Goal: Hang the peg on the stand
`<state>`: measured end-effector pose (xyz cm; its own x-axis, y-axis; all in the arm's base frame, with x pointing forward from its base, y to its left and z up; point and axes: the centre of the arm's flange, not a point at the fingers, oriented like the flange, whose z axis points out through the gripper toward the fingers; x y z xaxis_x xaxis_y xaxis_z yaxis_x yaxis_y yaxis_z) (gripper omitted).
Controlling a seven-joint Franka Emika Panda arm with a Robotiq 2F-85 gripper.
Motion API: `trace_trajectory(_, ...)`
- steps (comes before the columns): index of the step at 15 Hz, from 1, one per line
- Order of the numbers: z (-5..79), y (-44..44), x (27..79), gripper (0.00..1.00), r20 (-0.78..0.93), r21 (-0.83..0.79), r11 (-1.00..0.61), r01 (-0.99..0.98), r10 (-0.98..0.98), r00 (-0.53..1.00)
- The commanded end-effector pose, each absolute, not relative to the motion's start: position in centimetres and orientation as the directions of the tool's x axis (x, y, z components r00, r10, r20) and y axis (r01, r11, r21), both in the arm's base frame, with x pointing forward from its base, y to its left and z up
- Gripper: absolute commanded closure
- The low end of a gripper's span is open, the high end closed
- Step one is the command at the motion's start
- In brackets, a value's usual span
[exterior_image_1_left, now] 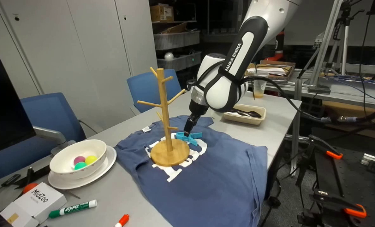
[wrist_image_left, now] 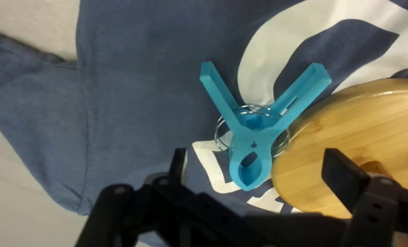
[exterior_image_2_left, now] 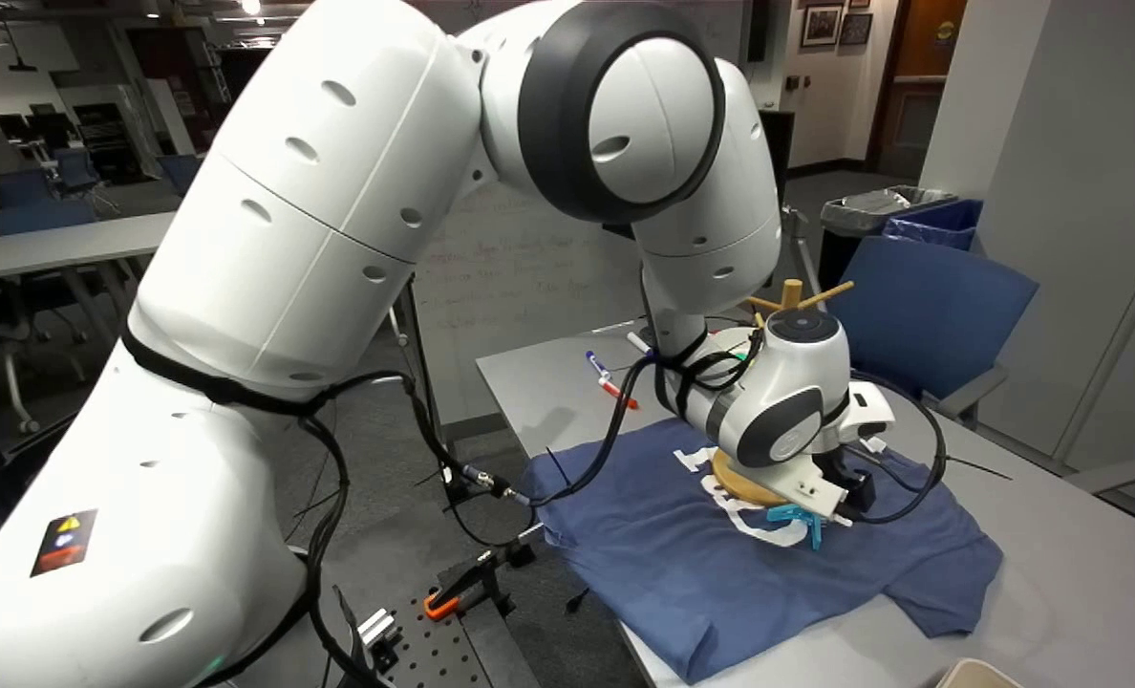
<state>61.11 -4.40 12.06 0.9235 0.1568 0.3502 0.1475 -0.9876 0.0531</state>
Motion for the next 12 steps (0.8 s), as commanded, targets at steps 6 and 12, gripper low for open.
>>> trace_trajectory(6,9.1,-4.3,61.9,0.00,0.355,0.102,-0.983,0.150,0.177,0.918)
trace_trajectory(12,8.0,-4.3,62.2,0.00,0.344,0.118,-0.982,0.145,0.178,0.922)
